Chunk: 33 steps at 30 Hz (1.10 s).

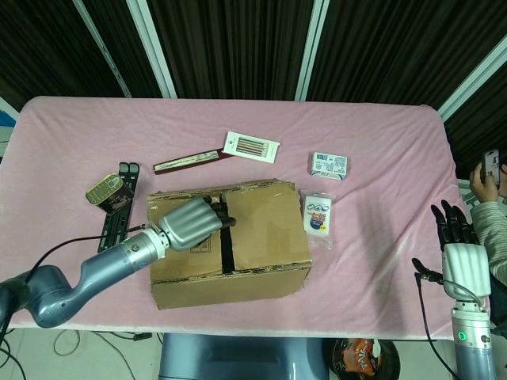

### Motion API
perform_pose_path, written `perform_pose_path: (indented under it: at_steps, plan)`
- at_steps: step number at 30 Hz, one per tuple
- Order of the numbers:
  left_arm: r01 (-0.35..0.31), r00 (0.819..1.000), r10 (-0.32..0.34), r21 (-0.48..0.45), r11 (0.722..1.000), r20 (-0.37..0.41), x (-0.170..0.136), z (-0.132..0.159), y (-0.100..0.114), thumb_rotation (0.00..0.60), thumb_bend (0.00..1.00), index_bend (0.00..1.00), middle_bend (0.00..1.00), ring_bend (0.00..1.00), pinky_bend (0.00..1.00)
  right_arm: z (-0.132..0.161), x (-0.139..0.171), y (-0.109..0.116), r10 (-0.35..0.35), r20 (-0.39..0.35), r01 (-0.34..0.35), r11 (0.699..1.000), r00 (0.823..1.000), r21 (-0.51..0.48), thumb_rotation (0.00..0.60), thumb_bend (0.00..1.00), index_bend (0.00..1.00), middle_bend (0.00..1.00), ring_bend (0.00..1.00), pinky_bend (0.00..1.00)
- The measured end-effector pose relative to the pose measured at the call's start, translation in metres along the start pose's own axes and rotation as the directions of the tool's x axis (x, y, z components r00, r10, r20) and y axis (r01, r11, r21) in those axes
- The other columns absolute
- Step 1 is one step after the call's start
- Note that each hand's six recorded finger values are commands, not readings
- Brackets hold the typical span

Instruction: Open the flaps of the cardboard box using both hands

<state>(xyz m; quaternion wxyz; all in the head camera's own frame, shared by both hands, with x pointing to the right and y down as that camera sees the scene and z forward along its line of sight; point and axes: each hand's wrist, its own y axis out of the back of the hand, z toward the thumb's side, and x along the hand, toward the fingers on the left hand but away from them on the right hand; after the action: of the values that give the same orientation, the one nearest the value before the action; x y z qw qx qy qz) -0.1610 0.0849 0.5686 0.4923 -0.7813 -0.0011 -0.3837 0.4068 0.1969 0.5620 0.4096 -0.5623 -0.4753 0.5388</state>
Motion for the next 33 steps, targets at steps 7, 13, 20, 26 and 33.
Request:
perform_pose_path:
  at_steps: [7,13,20,26,33]
  plan:
    - [0.006,1.000,-0.006,0.003,1.000,-0.001,0.011,0.002,-0.005,0.600,0.81,0.29,0.41,0.29,0.33,0.000,0.000,-0.002,0.008,0.000,-0.008,1.000,1.000,-0.001,0.600,0.16,0.00,0.00,0.00,0.22]
    - [-0.022,1.000,0.022,-0.005,1.000,-0.005,0.022,0.004,-0.006,0.600,0.81,0.27,0.37,0.28,0.33,0.001,0.001,-0.003,0.015,0.002,-0.015,1.000,1.000,-0.006,0.600,0.16,0.00,0.00,0.00,0.22]
    - [-0.004,1.000,0.004,0.012,1.000,0.003,0.028,0.007,-0.014,0.600,0.81,0.27,0.39,0.30,0.35,0.000,0.001,-0.004,0.023,0.010,-0.023,1.000,1.000,-0.017,0.600,0.16,0.00,0.00,0.00,0.22]
    - [0.028,1.000,-0.028,0.007,1.000,0.006,0.029,0.007,-0.015,0.600,0.93,0.31,0.49,0.38,0.43,-0.001,0.001,-0.005,0.026,0.013,-0.025,0.999,1.000,-0.019,0.600,0.16,0.00,0.00,0.00,0.22]
    - [0.012,1.000,-0.012,0.014,1.000,0.005,0.030,0.007,-0.002,0.600,1.00,0.34,0.54,0.44,0.51,-0.001,0.001,-0.005,0.025,0.013,-0.025,0.999,1.000,-0.021,0.600,0.16,0.00,0.00,0.00,0.22]
